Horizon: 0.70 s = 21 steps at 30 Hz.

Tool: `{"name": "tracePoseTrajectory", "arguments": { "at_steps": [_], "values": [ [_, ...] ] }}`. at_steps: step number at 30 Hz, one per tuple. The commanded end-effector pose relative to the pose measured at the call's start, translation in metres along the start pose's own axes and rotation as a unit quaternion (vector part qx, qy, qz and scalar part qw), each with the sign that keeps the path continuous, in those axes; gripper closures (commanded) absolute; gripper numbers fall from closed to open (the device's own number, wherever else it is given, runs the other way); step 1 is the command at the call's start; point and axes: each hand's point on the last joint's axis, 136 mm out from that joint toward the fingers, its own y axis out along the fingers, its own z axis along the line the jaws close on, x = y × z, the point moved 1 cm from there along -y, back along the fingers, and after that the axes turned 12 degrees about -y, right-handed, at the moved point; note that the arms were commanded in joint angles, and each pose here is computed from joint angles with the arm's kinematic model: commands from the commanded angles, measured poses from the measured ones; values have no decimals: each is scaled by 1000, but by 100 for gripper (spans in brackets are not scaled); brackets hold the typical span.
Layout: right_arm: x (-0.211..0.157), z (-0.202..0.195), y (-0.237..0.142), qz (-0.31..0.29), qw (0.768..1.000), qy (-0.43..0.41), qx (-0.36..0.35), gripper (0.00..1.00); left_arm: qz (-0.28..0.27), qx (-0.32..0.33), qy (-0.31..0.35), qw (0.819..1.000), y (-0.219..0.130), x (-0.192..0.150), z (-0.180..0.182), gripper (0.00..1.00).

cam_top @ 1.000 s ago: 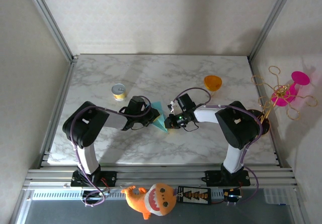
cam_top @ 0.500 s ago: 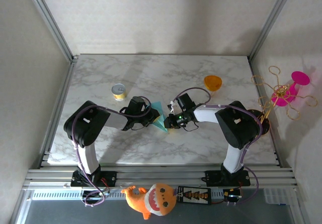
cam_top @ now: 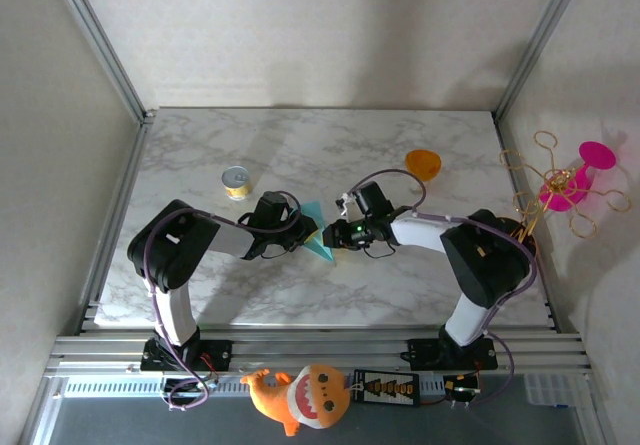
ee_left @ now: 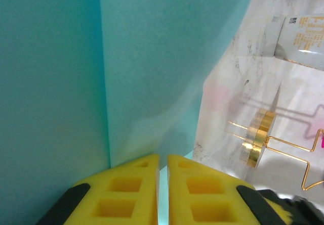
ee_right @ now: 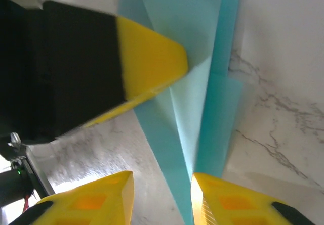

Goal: Fold a paper plane with a square sheet of paper (pick it up from the middle)
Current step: Fourth fold the wing at the center of the table.

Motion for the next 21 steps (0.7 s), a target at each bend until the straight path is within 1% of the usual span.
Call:
{"name": "tracePoseTrajectory", "arguments": {
  "at_steps": [1, 3, 7, 9, 21],
  "values": [
    [11, 1, -12, -33, 999, -1, -17, 64, 4, 15, -4, 1000, 2, 1, 15, 87],
    [14, 3, -15, -40, 999, -10, -20, 65, 4, 16, -4, 1000, 1, 1, 15, 87],
    [12, 13, -8, -24, 999, -35, 10, 78, 4, 17, -4, 1000, 1, 1, 15, 87],
    [8, 13, -2, -11, 999, -38, 10, 81, 5, 15, -4, 1000, 1, 1, 14, 88],
    [-14, -1, 23, 36, 999, -27, -4, 84, 6, 13, -3, 1000, 0, 0, 11, 87]
  ]
}}
